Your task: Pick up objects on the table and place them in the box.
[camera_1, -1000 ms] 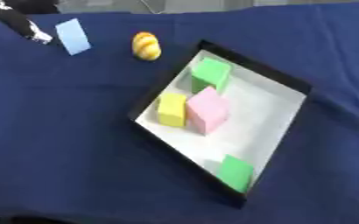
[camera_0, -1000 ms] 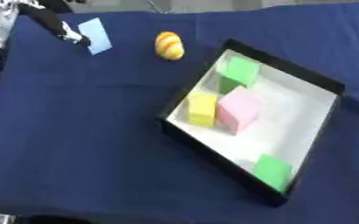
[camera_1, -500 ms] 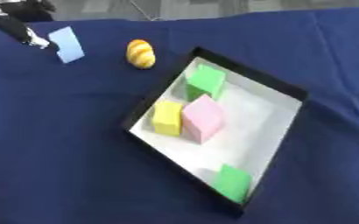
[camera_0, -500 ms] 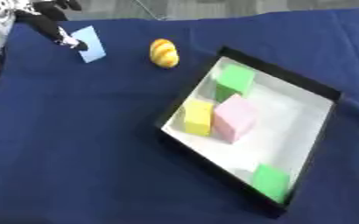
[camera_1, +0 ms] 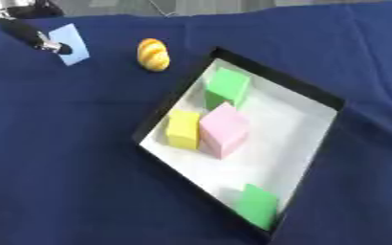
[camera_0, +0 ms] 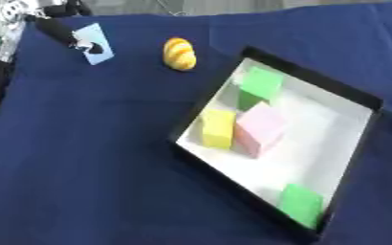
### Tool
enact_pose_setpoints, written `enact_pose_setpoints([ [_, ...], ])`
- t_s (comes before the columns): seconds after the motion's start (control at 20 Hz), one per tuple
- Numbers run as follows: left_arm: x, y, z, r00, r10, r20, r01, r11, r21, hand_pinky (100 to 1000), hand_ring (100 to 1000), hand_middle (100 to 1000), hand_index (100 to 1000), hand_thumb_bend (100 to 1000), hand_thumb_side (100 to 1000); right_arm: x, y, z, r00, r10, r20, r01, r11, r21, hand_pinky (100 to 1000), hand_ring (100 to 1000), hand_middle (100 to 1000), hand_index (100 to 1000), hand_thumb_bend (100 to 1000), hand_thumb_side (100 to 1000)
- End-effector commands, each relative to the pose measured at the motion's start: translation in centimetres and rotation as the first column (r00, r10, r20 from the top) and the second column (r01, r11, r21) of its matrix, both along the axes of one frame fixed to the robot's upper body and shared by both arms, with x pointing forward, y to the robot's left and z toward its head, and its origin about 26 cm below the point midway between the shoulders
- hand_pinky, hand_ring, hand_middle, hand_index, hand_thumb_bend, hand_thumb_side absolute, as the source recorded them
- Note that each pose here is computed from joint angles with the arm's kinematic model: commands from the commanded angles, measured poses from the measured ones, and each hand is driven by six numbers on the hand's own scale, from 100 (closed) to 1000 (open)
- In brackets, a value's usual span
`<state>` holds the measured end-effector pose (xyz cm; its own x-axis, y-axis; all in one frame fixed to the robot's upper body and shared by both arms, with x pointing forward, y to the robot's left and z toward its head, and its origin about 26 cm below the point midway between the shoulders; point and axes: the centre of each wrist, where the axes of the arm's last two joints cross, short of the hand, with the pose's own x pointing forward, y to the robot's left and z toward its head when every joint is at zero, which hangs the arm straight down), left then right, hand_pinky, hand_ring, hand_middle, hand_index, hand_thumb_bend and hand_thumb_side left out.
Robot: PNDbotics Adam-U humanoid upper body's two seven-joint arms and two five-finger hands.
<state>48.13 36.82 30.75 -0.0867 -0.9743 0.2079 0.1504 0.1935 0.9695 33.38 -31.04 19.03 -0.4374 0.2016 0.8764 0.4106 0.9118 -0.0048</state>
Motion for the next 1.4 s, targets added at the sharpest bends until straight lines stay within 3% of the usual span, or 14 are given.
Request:
enact_pose_setpoints([
  [0.05,-1.0,1.8,2.5,0.996,0.066,0.067,-0.067,0.998,0.012,959,971,878,896,632,332,-0.1,0.0,1.0,1.0,0.005,0.022,-0.005,1.0,-0.013,792,768,711,801,126,495],
  [0.55,-1.8,4.0,3.1,0.978,0.168,0.122,-0.169,0.986,-0.001,957,971,868,894,621,278,0.0,0.3,0.9,1.0,0.017,0.015,-0.016,1.0,-0.019,792,765,708,801,123,511],
  [0.85,-1.7,5.0,1.9,0.964,0.242,0.108,-0.238,0.97,-0.044,950,967,863,885,575,257,0.1,0.6,0.7,1.0,0.028,0.004,-0.028,0.999,-0.019,792,765,708,801,122,519],
  [1.25,-1.5,5.6,0.0,0.962,0.264,0.071,-0.259,0.963,-0.077,935,957,850,876,537,256,0.2,0.9,0.6,0.999,0.047,-0.005,-0.047,0.999,-0.021,793,766,709,802,120,526],
  [1.4,-1.5,5.7,-0.4,0.962,0.266,0.059,-0.261,0.962,-0.084,916,926,803,860,512,238,0.2,1.0,0.5,0.999,0.047,-0.008,-0.047,0.999,-0.019,793,766,709,801,119,528],
])
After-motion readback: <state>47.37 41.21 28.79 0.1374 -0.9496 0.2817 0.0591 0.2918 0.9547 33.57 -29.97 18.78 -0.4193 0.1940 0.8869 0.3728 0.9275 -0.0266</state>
